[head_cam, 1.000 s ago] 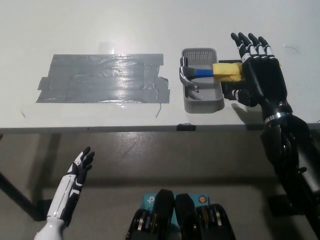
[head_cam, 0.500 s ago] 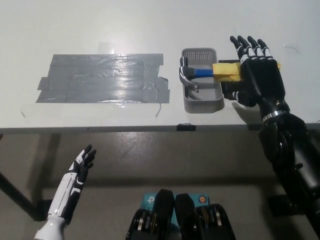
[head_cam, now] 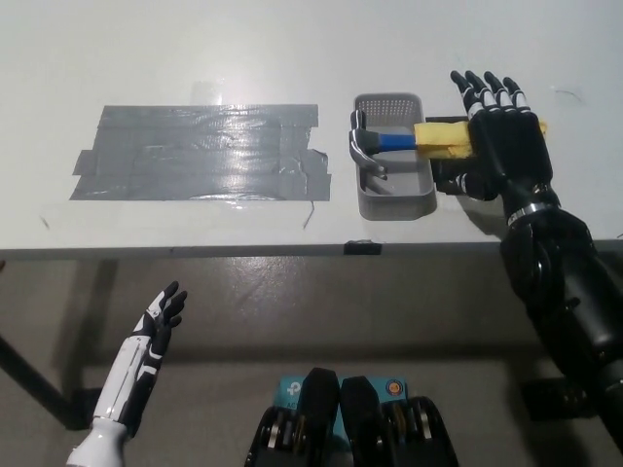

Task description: The robot picks the hammer with right hand and hits the black area on the desk and places it back.

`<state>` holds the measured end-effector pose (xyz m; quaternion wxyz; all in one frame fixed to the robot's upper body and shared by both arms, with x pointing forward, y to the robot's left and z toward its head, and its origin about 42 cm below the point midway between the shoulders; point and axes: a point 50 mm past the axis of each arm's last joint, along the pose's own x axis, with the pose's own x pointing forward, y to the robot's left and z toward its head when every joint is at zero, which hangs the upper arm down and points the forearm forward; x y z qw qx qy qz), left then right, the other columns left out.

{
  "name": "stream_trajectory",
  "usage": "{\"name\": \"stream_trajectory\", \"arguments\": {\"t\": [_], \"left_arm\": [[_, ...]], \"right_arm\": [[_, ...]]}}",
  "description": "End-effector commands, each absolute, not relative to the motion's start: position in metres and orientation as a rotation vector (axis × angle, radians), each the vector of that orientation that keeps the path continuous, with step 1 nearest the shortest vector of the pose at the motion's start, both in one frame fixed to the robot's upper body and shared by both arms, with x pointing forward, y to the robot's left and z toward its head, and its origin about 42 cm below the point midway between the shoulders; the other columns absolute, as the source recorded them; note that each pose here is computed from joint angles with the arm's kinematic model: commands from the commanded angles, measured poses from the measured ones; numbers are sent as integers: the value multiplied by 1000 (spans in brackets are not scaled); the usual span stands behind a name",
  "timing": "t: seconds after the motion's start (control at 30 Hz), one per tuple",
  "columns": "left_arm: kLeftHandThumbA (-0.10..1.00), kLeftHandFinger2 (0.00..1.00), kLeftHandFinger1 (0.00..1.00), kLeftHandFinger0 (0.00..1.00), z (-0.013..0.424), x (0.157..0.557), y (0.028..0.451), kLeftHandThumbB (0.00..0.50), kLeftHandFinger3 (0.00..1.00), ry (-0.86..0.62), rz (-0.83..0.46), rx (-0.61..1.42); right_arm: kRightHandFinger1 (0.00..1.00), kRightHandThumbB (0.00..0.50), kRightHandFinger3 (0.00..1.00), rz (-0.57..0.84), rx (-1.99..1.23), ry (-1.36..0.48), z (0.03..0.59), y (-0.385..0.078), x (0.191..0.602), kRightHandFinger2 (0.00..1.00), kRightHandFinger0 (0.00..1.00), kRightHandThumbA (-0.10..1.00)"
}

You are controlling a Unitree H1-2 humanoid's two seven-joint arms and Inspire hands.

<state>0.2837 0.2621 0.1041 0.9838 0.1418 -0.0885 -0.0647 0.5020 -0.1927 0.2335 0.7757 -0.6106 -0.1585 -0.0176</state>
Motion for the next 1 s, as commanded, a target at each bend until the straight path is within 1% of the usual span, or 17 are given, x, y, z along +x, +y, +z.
{"name": "stream_trajectory", "arguments": {"t": [0.0, 0.13, 0.23, 0.37, 0.53, 0.57, 0.6, 0.7, 0.83, 0.9, 0.97], "left_arm": [[1000, 1000, 1000, 1000, 117, 287, 262, 55, 1000, -250, -144, 289], [1000, 1000, 1000, 1000, 119, 289, 261, 61, 1000, -258, -147, 283], [1000, 1000, 1000, 1000, 118, 289, 262, 56, 1000, -259, -146, 288], [1000, 1000, 1000, 1000, 118, 289, 262, 58, 1000, -253, -143, 288], [1000, 1000, 1000, 1000, 118, 289, 261, 44, 1000, -258, -146, 294], [1000, 1000, 1000, 1000, 118, 289, 261, 33, 1000, -260, -146, 295], [1000, 1000, 1000, 1000, 119, 289, 262, 35, 1000, -258, -146, 294], [1000, 1000, 1000, 1000, 120, 289, 262, 45, 1000, -261, -145, 296], [1000, 1000, 1000, 1000, 121, 289, 262, 43, 1000, -263, -145, 301], [1000, 1000, 1000, 1000, 122, 290, 262, 35, 1000, -265, -144, 301], [1000, 1000, 1000, 1000, 121, 290, 263, 37, 1000, -262, -144, 301]], "right_arm": [[1000, 309, 1000, -95, -1307, -439, 269, -181, 515, 1000, 1000, 937], [1000, 317, 1000, -105, -1326, -431, 270, -181, 520, 1000, 1000, 953], [1000, 322, 1000, -103, -1331, -434, 271, -180, 523, 1000, 1000, 973], [1000, 327, 1000, -97, -1324, -439, 271, -177, 527, 1000, 1000, 968], [1000, 328, 1000, -85, -1329, -417, 265, -170, 527, 1000, 1000, 975], [1000, 327, 1000, -78, -1322, -411, 263, -170, 528, 1000, 1000, 976], [1000, 325, 1000, -73, -1320, -408, 261, -169, 529, 1000, 1000, 976], [1000, 323, 1000, -67, -1322, -402, 260, -169, 530, 1000, 1000, 964], [1000, 330, 1000, -54, -1311, -390, 259, -169, 532, 1000, 1000, 956], [1000, 327, 1000, -45, -1302, -394, 258, -170, 534, 1000, 1000, 909], [1000, 330, 1000, -39, -1304, -387, 257, -169, 535, 1000, 1000, 905]]}}
